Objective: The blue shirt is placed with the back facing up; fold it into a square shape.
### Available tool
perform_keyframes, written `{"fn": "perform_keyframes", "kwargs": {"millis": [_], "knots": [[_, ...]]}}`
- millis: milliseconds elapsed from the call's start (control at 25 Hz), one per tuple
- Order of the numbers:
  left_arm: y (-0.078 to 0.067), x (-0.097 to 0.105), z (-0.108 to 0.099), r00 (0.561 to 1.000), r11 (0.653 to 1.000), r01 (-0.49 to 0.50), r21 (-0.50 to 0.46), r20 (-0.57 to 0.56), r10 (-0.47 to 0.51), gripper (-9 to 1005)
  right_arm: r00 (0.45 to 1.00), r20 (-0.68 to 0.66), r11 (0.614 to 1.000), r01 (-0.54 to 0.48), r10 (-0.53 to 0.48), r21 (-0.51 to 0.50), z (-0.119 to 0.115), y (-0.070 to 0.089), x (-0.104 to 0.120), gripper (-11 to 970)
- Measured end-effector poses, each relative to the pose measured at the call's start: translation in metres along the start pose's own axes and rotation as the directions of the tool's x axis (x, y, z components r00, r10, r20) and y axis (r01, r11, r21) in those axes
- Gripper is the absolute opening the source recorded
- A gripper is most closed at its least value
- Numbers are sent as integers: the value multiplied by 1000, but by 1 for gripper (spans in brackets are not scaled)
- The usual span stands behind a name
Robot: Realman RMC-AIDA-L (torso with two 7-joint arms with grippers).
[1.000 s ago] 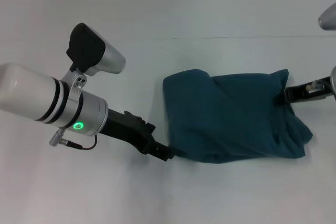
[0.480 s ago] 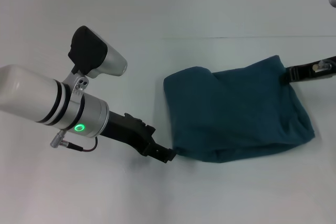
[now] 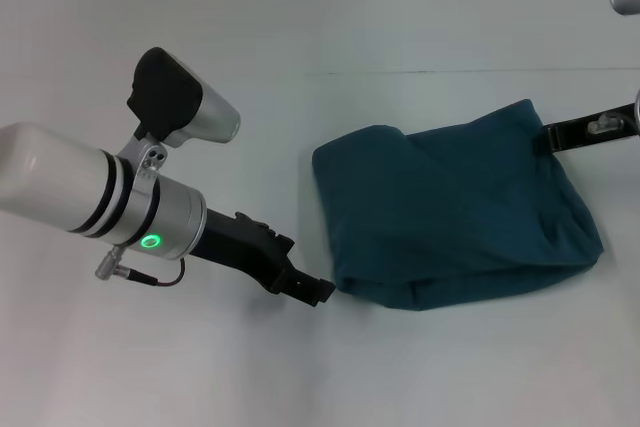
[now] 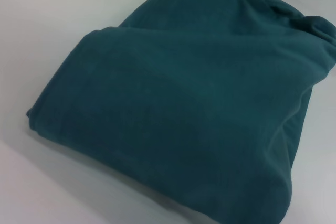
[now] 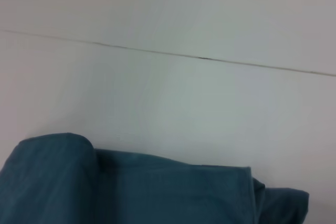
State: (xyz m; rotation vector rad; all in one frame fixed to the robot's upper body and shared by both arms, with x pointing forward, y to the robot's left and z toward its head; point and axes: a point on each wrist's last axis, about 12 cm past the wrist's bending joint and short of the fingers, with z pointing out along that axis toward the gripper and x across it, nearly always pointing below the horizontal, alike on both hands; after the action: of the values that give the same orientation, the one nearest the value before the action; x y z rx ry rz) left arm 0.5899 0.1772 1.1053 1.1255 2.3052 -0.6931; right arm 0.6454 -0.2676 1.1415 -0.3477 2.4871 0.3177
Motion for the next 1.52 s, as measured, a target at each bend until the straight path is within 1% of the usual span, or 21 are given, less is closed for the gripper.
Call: {"fn": "perform_keyframes", "kwargs": {"millis": [200,400,480,600,640,720,800,840,880,920,960,1080,1120,1160,1320,1440,1480,1520], "knots": [[4,-1,-6,999,1000,19,-10,26,-19,928,999,14,999,-39,39,22,-8,-7,0,116],[9,-6,-15,995,999,49,-19,87,-47,928,998,62,998,-36,34,44,-31,-15,-2,145],[11,-9,-21,987,998,62,-14,147,-59,928,996,93,999,-19,14,47,-41,-14,-5,156],[11,-14,-30,954,998,56,-4,295,-52,928,993,121,999,12,-17,41,-47,-12,-5,295],[11,-14,-31,930,999,48,-6,365,-42,927,991,128,999,24,-28,36,-48,-12,-5,342],[11,-13,-30,893,999,38,-13,450,-28,927,989,141,998,45,-49,33,-51,-12,-3,438],[10,-9,-20,841,999,35,-12,541,-23,926,987,148,998,54,-59,37,-53,-12,-2,539],[9,-8,-17,826,999,35,-12,564,-22,926,987,151,998,56,-61,40,-55,-13,-2,589],[6,-2,1,792,1000,29,-10,611,-17,926,986,154,997,58,-65,48,-56,-15,-1,639],[6,-2,1,792,1000,29,-10,611,-17,926,986,154,997,58,-65,48,-56,-15,-1,685],[4,0,10,777,1000,15,-19,629,0,926,985,158,997,63,-71,53,-58,-16,-2,730],[-3,4,31,763,999,-10,-34,646,29,925,981,164,994,94,-103,63,-64,-16,-3,867],[-7,4,40,756,999,-14,-40,654,36,924,981,164,994,94,-103,63,-64,-16,-3,870],[-9,5,44,756,999,-16,-41,653,38,923,980,163,992,105,-115,64,-65,-14,-3,872],[-15,10,62,771,998,-26,-63,634,60,919,978,154,989,135,-142,56,-67,-11,-3,883],[-16,16,68,778,996,-11,-91,624,66,920,976,155,987,150,-156,52,-67,-7,-6,890],[-15,20,70,784,994,2,-106,617,65,920,975,155,987,155,-161,51,-67,-6,-7,893],[-15,20,70,784,994,2,-106,617,65,918,974,153,985,163,-169,48,-66,-4,-8,895]]}}
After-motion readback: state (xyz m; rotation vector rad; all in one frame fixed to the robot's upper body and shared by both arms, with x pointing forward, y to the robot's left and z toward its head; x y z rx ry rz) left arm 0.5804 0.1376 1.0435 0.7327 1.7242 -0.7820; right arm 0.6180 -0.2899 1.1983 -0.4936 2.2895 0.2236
